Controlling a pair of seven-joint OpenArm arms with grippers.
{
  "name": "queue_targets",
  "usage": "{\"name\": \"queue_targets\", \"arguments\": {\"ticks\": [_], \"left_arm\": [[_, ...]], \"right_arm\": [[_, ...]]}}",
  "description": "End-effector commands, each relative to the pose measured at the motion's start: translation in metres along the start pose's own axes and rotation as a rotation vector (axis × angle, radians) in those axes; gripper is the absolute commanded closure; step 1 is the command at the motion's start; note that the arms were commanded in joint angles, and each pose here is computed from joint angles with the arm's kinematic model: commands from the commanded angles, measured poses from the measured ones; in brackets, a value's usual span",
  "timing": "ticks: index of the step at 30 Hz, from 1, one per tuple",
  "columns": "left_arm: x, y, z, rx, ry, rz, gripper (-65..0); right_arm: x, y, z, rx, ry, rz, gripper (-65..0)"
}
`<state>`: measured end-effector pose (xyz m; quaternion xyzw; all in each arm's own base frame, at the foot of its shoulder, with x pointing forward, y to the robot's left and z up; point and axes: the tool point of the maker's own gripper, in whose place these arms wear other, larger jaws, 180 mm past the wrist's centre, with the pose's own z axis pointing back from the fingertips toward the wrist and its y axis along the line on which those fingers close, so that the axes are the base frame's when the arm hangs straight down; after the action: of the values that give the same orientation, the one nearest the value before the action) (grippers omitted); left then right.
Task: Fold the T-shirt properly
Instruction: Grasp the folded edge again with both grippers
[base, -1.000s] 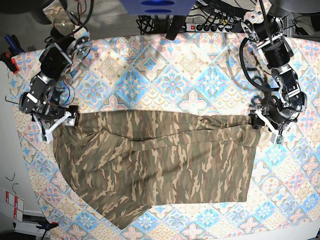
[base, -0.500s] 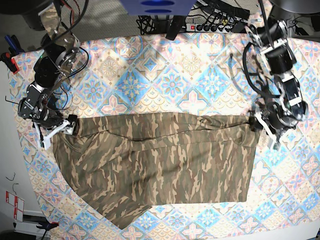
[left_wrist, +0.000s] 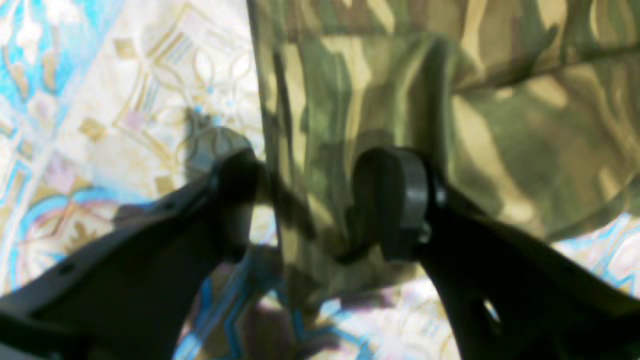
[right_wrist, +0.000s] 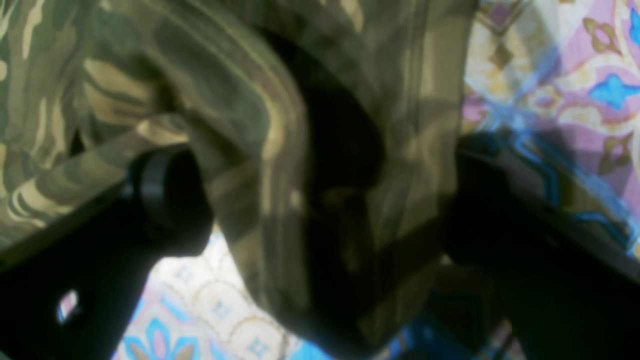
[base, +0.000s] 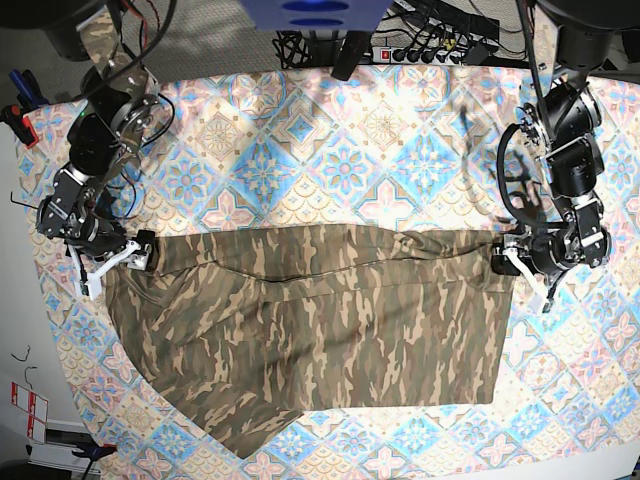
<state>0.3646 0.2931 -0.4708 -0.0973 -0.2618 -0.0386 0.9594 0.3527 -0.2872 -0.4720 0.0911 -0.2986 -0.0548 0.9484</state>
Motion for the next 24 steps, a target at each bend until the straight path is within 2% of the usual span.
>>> {"name": "queue_targets", "arguments": {"ticks": [1,5,8,10,14,18,21,24], "left_arm": [[0.003,-0.001,0.000,-0.009,0.000,0.002,-36.8],[-0.017,-0.026,-0.018,-0.069,0.044,0.025,-36.8],[-0.037,-0.055,-0.034,-0.117,0.123,-0.026,-35.7],[-0.053,-0.078,-0.043,-0.158,0.174,-0.051,-30.6],[-0.078,-0.108,-0.054,-0.211,0.246,-0.096,-15.9],[-0.088,-0.125,-0.058,-0.238,0.274,-0.124,-7.2],[-0.100,-0.127,-0.058,-0.249,0.303,-0.107,-1.5],[-0.120,-0.127,-0.057,-0.252,0.339,-0.100,0.0]], "right_arm": [[0.003,-0.005,0.004,-0.007,0.015,0.017,-65.0],[0.003,-0.006,0.004,-0.008,0.018,0.020,-65.0],[0.003,-0.003,0.003,-0.006,0.027,0.039,-63.9],[0.002,0.001,0.001,0.000,0.049,0.070,-54.5],[-0.002,0.003,0.000,0.000,0.085,0.089,-33.3],[-0.003,0.003,0.001,0.000,0.088,0.089,-15.3],[-0.004,0.002,0.001,-0.002,0.091,0.088,-6.7],[-0.002,-0.010,0.006,-0.024,0.091,0.092,-4.1]]}}
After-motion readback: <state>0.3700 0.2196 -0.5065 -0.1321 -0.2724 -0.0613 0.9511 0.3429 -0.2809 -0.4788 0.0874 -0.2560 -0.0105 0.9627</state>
